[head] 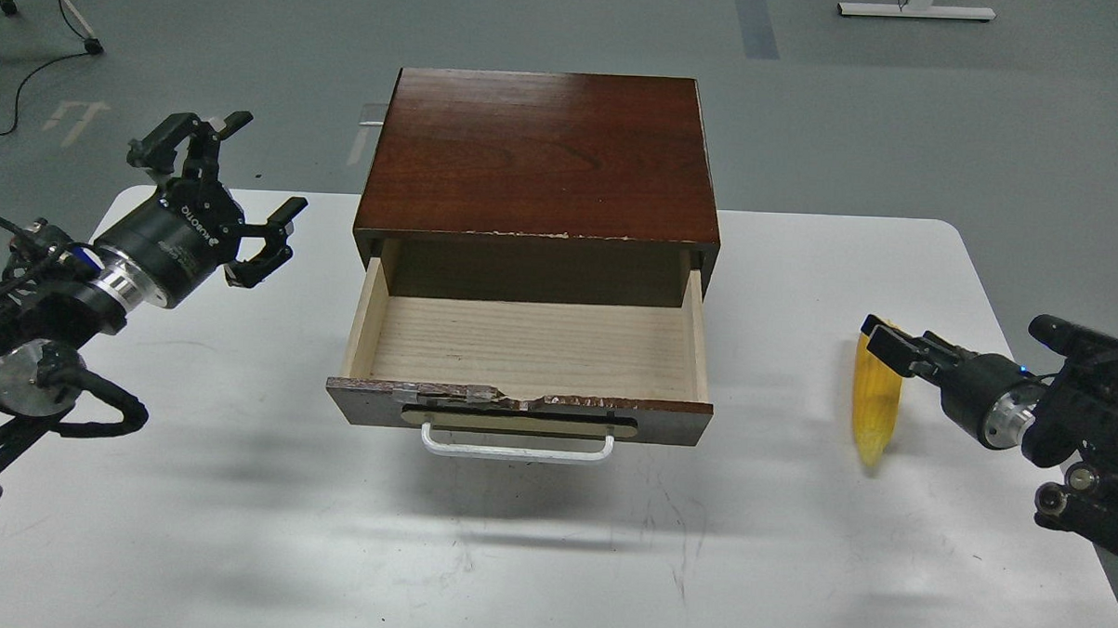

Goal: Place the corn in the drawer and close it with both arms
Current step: 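Lower the right gripper down onto the yellow corn cob, then close the right gripper on the corn cob and lift it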

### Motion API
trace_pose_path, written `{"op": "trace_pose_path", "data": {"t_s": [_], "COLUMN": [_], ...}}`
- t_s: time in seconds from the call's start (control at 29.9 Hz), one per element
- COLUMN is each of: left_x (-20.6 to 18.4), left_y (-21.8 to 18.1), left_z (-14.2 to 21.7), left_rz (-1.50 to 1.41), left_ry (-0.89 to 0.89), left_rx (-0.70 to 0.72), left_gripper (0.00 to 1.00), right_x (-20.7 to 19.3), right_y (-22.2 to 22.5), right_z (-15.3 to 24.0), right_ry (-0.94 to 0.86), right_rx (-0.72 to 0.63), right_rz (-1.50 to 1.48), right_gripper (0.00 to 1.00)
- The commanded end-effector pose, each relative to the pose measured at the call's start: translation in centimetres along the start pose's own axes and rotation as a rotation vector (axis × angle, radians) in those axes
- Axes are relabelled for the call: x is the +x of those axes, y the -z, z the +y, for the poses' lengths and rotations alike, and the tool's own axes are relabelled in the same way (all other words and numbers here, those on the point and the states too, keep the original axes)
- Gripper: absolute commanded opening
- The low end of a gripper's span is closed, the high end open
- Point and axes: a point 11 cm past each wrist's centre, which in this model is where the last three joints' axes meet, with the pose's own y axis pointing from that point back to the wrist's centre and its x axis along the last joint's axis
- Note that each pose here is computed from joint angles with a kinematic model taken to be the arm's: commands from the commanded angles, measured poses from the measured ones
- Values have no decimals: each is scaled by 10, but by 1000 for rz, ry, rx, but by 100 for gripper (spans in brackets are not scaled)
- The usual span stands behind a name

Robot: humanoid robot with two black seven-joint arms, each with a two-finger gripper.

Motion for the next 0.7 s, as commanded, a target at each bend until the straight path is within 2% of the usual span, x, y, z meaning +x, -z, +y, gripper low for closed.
{"op": "trace_pose_path", "data": {"t_s": [0.0,0.4,0.47,0.54,0.6,0.67], "left_x": [0,2,3,4,5,5], "left_y": [4,15,18,19,21,22], "left_z": [2,6,9,10,11,12], "left_rz": [7,22,26,26,28,29], "left_ry": [-2,-11,-17,-20,-23,-25], "left_rx": [5,22,30,32,36,39], "left_gripper": [99,99,98,98,99,99], "right_x": [-20,-44,-50,-52,-54,-52], "right_y": [-12,4,6,6,9,10], "right_z": [6,-8,-14,-17,-19,-20], "right_ry": [18,42,46,46,46,43], "right_rx": [-51,-31,-35,-37,-33,-32], "right_rz": [1,-23,-24,-25,-27,-28], "right_gripper": [82,70,58,54,45,27]}}
